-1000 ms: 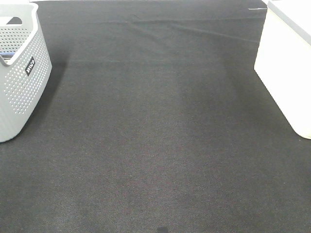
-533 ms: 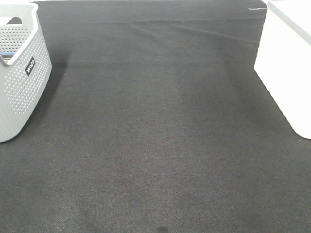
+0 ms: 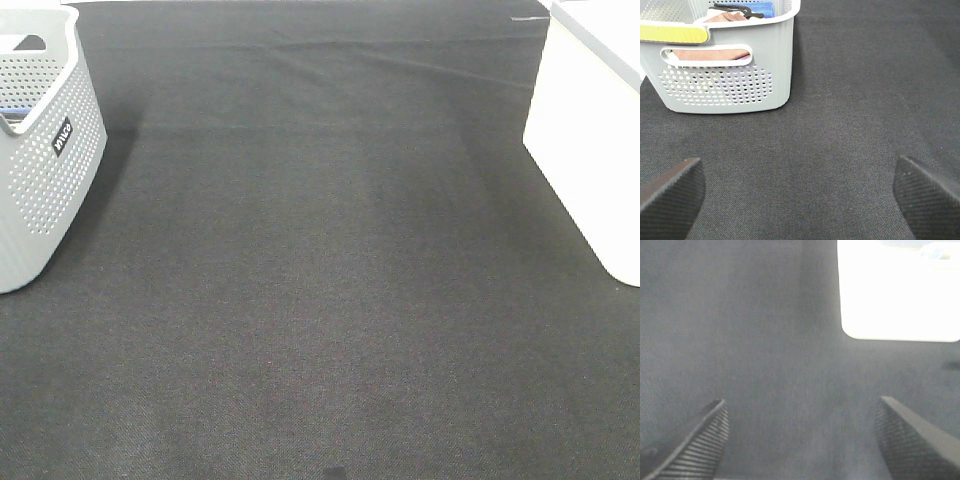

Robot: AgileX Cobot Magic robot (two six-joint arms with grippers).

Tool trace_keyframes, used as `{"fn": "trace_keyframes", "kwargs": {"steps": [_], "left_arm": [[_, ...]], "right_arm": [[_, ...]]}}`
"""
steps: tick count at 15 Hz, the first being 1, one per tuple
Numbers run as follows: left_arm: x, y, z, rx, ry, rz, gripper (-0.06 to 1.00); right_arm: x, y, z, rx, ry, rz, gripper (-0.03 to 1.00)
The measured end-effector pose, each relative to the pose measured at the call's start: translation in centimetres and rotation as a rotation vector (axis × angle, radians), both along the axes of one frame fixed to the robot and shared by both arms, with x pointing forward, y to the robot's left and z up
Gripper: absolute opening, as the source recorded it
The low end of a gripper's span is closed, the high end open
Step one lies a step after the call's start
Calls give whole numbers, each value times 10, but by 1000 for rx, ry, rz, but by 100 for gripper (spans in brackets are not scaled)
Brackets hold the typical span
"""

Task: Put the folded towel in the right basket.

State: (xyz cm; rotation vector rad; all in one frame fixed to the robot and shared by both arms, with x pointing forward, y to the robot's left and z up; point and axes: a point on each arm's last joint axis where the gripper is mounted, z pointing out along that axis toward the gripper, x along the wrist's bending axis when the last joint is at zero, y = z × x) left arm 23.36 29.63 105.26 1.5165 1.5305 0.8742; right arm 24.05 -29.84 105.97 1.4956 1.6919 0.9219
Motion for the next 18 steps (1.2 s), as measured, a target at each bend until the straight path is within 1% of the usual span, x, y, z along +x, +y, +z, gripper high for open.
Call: {"fn": "trace_keyframes", "kwargs": {"steps": [1,13,14,18], "left_arm": [[0,0,0,0,0,0,97],[0,0,0,0,0,0,97],[0,0,0,0,0,0,97],[0,0,0,0,0,0,97]], "right_arm": [[3,1,-6,3,22,3,76],[4,1,-6,4,13,2,76],[4,1,-6,4,13,-6,76],[4,0,-6,5,13,-100,76]]}}
